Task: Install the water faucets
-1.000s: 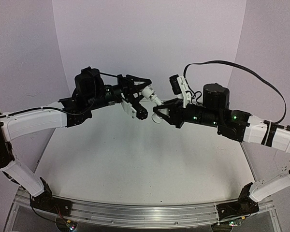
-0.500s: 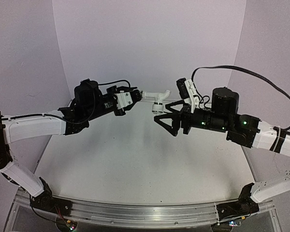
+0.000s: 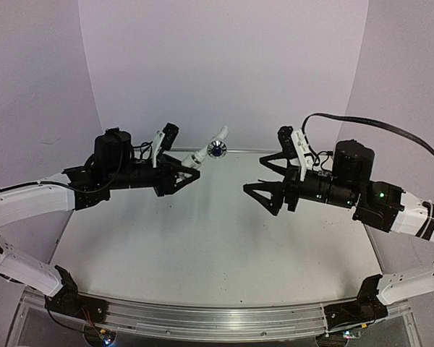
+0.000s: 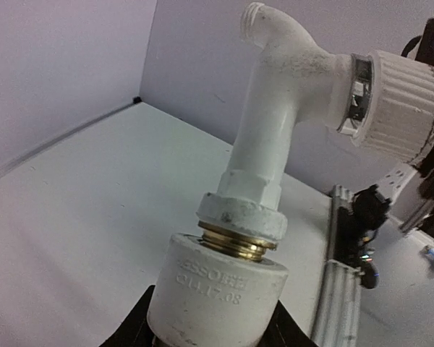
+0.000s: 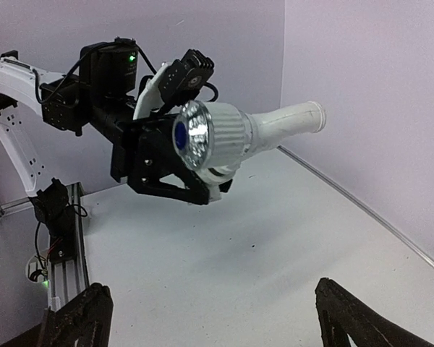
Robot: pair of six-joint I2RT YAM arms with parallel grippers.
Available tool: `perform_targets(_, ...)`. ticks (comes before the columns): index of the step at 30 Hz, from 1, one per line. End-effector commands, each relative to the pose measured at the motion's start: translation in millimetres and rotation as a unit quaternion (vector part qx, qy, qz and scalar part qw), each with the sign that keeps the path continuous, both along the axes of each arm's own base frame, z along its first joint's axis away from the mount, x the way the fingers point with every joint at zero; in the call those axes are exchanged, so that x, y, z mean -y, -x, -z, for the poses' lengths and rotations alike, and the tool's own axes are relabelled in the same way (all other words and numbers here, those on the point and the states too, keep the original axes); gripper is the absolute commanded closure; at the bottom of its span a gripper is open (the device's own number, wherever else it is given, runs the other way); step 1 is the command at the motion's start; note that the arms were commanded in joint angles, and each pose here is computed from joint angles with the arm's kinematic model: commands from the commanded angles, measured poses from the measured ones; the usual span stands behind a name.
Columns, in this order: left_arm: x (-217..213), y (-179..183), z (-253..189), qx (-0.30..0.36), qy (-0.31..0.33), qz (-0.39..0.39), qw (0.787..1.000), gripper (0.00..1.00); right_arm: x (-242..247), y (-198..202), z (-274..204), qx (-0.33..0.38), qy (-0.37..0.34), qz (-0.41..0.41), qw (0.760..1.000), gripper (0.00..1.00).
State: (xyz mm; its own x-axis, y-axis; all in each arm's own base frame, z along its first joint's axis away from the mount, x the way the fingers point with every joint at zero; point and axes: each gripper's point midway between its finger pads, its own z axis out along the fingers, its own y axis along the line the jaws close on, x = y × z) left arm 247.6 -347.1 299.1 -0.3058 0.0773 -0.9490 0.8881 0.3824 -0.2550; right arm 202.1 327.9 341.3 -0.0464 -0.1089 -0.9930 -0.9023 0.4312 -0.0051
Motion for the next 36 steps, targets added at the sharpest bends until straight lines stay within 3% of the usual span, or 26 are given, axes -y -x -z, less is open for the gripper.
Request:
perform_targets(1, 6.5, 57.8, -25.3, -0.220, 0.062, 0.116, 0.967, 1.00, 3.0, 17.2, -14.2, 0.103, 0.020, -0.043, 0.994, 0.02)
perform_targets(6, 10.5, 107.4, -2.8, -0.388, 0.029, 0.237, 0.890, 1.00, -5.1, 35.9, -3.8, 0.251, 0.080, -0.120, 0.957, 0.02)
perform_targets(10, 7.1, 134.6, 10.7, -0.425, 0.006, 0.273, 0.863, 1.00, -22.8, 24.1, 5.2, 0.275, 0.117, -0.135, 0.945, 0.02)
perform_targets(13, 4.7, 142.5, 17.0, -0.435, -0.004, 0.274, 0.858, 1.00, -38.5, 19.1, 18.2, 0.272, 0.135, -0.161, 0.939, 0.02)
perform_targets(19, 4.8, 143.9, 32.1, -0.445, -0.020, 0.260, 0.857, 1.00, -61.7, 29.2, 16.4, 0.231, 0.105, -0.226, 0.941, 0.04)
perform_targets(26, 3.8, 141.1, 49.0, -0.447, -0.043, 0.241, 0.861, 1.00, -73.8, 42.9, 30.5, 0.154, 0.107, -0.292, 0.938, 0.22)
perform_targets(32, 3.9, 140.4, 47.7, -0.434, -0.046, 0.243, 0.866, 1.00, -76.6, 43.9, 39.8, 0.122, 0.110, -0.300, 0.940, 0.41)
perform_targets(36, 3.7, 139.1, 43.4, -0.422, -0.046, 0.242, 0.873, 1.00, -78.7, 47.5, 41.2, 0.099, 0.103, -0.312, 0.939, 0.48)
